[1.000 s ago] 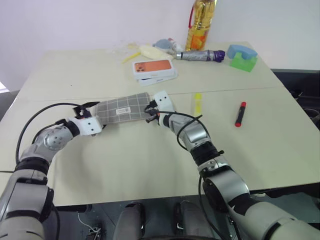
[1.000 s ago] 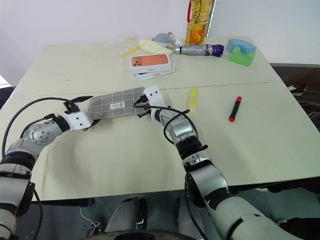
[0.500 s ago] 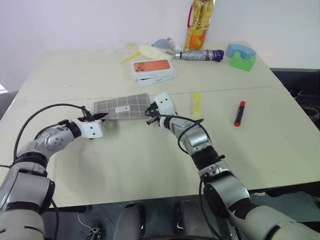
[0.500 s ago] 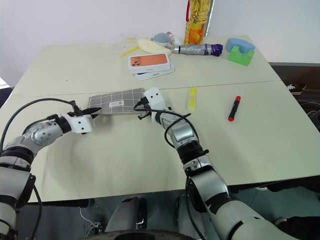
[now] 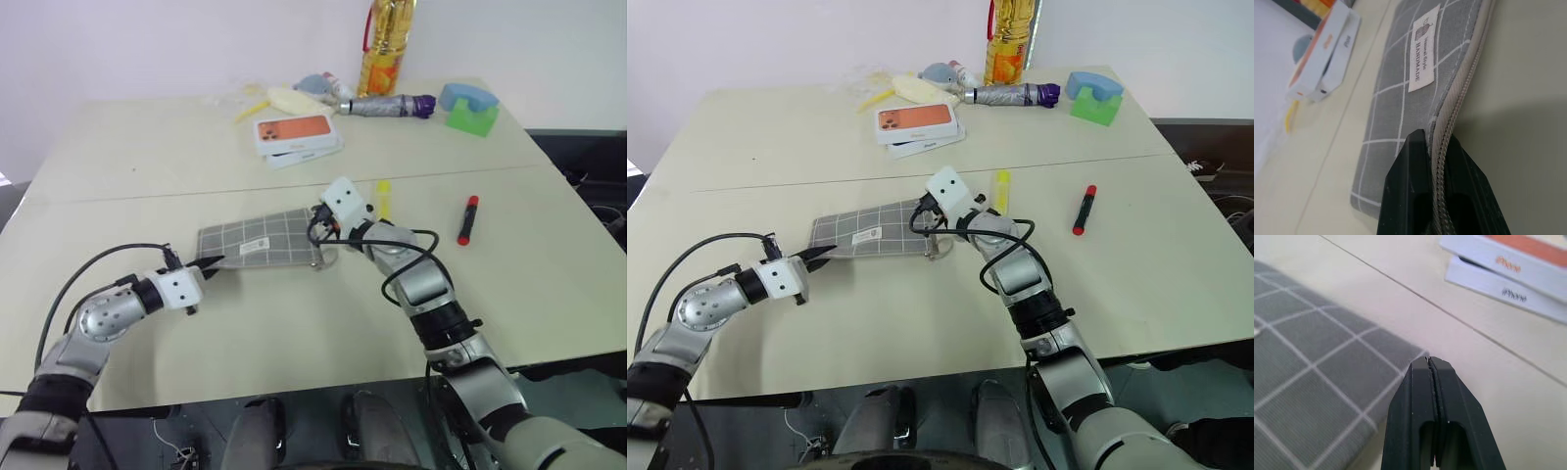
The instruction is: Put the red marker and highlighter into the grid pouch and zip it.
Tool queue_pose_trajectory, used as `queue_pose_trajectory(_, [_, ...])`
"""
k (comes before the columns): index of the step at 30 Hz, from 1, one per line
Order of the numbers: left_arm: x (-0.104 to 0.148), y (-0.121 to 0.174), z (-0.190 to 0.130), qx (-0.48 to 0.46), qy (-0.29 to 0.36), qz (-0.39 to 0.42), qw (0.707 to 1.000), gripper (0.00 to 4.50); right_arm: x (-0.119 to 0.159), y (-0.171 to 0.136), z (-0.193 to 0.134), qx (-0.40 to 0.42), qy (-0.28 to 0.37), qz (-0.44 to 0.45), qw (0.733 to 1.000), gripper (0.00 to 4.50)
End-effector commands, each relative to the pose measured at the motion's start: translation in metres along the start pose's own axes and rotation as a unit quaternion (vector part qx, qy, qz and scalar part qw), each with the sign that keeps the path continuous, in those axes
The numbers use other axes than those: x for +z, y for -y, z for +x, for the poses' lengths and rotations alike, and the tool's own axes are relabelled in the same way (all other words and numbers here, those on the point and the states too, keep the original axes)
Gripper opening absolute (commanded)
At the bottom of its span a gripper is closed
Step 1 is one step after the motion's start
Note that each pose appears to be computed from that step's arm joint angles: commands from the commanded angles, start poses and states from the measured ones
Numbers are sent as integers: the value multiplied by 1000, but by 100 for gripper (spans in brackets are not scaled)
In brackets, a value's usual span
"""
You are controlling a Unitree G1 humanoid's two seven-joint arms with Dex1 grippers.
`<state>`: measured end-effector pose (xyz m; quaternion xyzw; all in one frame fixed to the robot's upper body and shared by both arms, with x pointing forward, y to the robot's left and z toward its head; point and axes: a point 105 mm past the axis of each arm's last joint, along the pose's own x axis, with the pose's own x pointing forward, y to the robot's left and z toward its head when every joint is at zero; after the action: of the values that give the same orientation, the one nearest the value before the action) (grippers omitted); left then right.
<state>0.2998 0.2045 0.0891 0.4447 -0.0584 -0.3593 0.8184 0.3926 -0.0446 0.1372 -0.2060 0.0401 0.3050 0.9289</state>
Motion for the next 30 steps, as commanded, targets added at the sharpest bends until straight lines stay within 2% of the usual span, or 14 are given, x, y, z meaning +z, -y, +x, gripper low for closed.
queue_pose_trajectory(1, [7,22,4,-25,-25,-17,999,6,21,-7,-10,24,40,10,999,0])
queue_pose_trajectory(6, [11,23,11,-18,-47,-35,998,6,23,-60,-23,149,33,39,988,0])
queue_pose_trajectory(10, [19,22,18,-15,-39,-62,997,6,-8,-68,-16,127,-42,74,988,0])
queue_pose_trajectory(13, [25,13,19,-1,-21,-86,996,106,-39,-65,-6,83,-104,109,985,0])
queue_pose_trajectory(14, [26,12,18,-2,-19,-87,996,160,-44,-65,-4,76,-112,111,985,0])
queue_pose_trajectory(19, [27,7,3,-40,3,-62,997,420,-49,-64,2,52,-119,172,976,0])
queue_pose_trajectory(20, [27,6,1,-43,4,-57,997,444,-48,-64,2,52,-119,176,976,0])
queue_pose_trajectory(26, [-1,-12,-22,-52,-10,13,999,444,-46,-64,3,53,-113,173,977,0])
queue_pose_trajectory(30, [-14,-18,-21,-50,-7,73,996,444,-45,-65,4,55,-110,170,978,0])
